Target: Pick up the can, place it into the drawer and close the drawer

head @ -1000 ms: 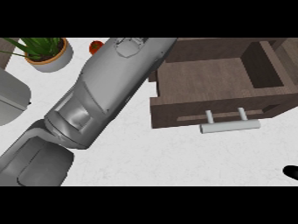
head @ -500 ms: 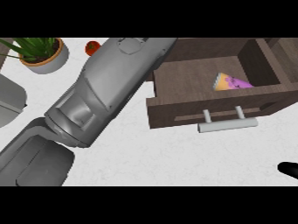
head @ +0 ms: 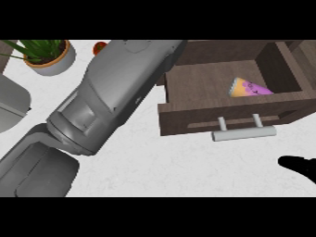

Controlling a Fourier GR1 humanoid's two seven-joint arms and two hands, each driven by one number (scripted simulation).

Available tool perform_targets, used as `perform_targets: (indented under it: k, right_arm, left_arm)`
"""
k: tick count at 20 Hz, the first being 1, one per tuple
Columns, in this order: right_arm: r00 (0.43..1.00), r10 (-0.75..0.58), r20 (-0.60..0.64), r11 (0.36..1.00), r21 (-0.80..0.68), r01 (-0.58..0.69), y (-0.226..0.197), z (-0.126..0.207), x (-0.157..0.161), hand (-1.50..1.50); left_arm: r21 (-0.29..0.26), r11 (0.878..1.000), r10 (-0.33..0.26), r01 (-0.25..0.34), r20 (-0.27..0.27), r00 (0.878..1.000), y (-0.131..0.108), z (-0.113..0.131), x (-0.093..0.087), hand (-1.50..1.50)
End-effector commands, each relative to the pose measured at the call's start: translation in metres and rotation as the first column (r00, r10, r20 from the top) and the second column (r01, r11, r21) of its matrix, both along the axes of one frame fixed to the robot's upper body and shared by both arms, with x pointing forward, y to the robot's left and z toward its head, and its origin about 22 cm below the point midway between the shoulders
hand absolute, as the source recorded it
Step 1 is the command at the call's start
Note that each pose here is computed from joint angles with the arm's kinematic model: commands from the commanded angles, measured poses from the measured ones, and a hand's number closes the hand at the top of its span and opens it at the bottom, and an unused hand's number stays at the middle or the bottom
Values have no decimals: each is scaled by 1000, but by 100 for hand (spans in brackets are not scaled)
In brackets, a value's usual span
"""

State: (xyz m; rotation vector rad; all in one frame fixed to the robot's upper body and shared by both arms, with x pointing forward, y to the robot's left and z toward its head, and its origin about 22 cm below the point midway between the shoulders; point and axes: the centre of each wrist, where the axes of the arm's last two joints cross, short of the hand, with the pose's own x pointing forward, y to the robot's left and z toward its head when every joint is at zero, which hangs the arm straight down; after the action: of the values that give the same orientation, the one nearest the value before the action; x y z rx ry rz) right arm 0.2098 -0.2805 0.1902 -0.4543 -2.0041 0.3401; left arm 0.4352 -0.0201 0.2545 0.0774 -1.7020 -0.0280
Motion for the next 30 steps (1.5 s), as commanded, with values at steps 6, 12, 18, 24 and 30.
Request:
perform_targets:
  k: [6, 12, 18, 24, 30]
  right_arm:
    - [999, -33, 37, 946, -322, 43, 17, -19, 48, -150]
    - [997, -75, 6, 886, -459, 70, 37, -48, 78, -150]
    - [996, -94, -7, 793, -605, 71, 51, -83, 102, -150]
    - [993, -114, 21, 746, -658, 100, 76, -108, 150, -150]
    - [984, -171, 59, 738, -654, 167, 91, -128, 178, -150]
  left_arm:
    - [-60, 998, 1, 0, 18, 1000, 6, -15, 2, -150]
    - [-16, 1000, -8, 9, 28, 1000, -1, 3, 0, -150]
    - [-20, 1000, -12, 12, 33, 999, 12, 1, 7, -150]
    - [-44, 999, 3, -2, 17, 1000, 21, 9, 10, -150]
    - [-22, 1000, 14, -14, 26, 1000, 47, 18, 16, -150]
